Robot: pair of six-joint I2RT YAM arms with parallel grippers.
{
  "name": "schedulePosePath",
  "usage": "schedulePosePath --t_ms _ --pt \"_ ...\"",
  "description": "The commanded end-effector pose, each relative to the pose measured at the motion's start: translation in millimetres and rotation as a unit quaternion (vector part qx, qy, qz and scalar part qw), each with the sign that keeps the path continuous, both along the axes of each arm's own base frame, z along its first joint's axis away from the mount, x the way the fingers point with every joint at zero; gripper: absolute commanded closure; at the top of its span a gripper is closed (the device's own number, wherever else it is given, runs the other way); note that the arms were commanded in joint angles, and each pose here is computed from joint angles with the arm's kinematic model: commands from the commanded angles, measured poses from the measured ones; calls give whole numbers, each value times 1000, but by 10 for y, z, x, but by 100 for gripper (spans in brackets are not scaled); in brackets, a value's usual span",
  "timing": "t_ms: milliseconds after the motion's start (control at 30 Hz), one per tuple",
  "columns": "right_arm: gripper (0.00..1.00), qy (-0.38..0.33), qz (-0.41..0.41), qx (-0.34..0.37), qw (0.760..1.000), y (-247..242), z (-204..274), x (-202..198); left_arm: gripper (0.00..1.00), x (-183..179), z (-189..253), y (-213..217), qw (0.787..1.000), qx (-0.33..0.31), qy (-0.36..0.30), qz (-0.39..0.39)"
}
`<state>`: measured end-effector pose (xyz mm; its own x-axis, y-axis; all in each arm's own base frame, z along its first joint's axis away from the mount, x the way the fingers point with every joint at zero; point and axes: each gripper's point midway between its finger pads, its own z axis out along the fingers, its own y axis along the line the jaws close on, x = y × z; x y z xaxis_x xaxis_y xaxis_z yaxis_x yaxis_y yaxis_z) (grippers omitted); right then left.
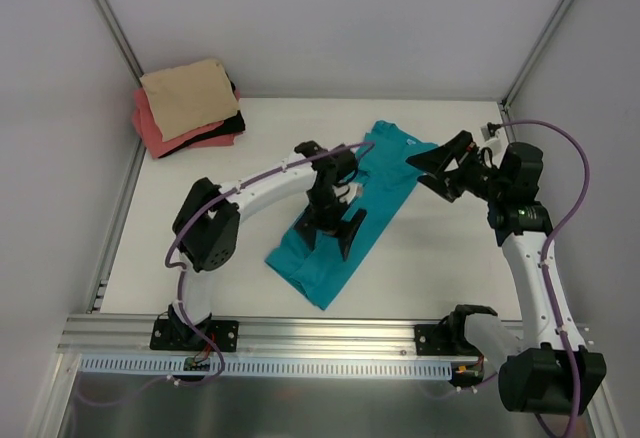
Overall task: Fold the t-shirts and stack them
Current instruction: Rotate the tshirt 90 degrees
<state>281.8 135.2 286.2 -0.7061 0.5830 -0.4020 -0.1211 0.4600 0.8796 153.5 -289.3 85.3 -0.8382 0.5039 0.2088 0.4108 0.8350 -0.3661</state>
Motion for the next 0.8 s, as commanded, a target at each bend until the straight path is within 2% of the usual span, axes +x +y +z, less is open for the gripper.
schedulePosePath --t_ms 0,33,100,200,233,300,333,400,433,467,500,567,633,667,700,767 --pt "1 -17 8 -12 1000 27 29 -48 1 324 1057 -409 987 -133 -84 45" --pt "1 -15 9 -16 1000 33 30 -47 1 520 1398 -531 975 -177 -128 49" --pt "1 10 0 -42 999 -19 -133 7 1 895 1763 -560 955 -217 -187 76" --pt "1 54 2 -76 996 -83 -402 197 1 1261 2123 -490 921 -268 -262 104" --pt "1 56 5 -81 995 -87 -395 292 1 1274 2341 -420 904 -290 -294 108" --pt "1 107 9 -91 990 -111 -715 548 1 1429 2438 -335 881 -299 -345 122" --pt "0 118 10 -94 988 -118 -786 649 1 1381 2625 -263 865 -317 -369 122" --pt "1 146 11 -98 984 -136 -966 960 1 1423 2611 -158 856 -309 -394 129" --pt "1 154 14 -98 983 -130 -1019 1057 1 1415 2729 -119 842 -322 -413 129" --pt "1 141 14 -101 985 -125 -923 1230 1 1412 2698 -105 842 -321 -413 130" --pt "1 172 19 -102 980 -110 -1165 1350 1 1406 2618 -89 846 -314 -410 131" --pt "1 171 21 -104 980 -96 -1139 1579 1 1407 2601 -70 844 -314 -416 127" --pt "0 202 29 -116 972 -31 -1413 1701 1 1404 2540 -62 844 -313 -417 129" --pt "0 207 29 -117 971 -14 -1453 1757 1 1433 2568 -91 837 -322 -424 126" --pt "0 194 31 -120 973 34 -1379 1867 1 1441 2547 -97 837 -323 -425 123" --pt "1 217 30 -127 967 62 -1570 1957 1 1500 2508 -110 838 -319 -428 112"
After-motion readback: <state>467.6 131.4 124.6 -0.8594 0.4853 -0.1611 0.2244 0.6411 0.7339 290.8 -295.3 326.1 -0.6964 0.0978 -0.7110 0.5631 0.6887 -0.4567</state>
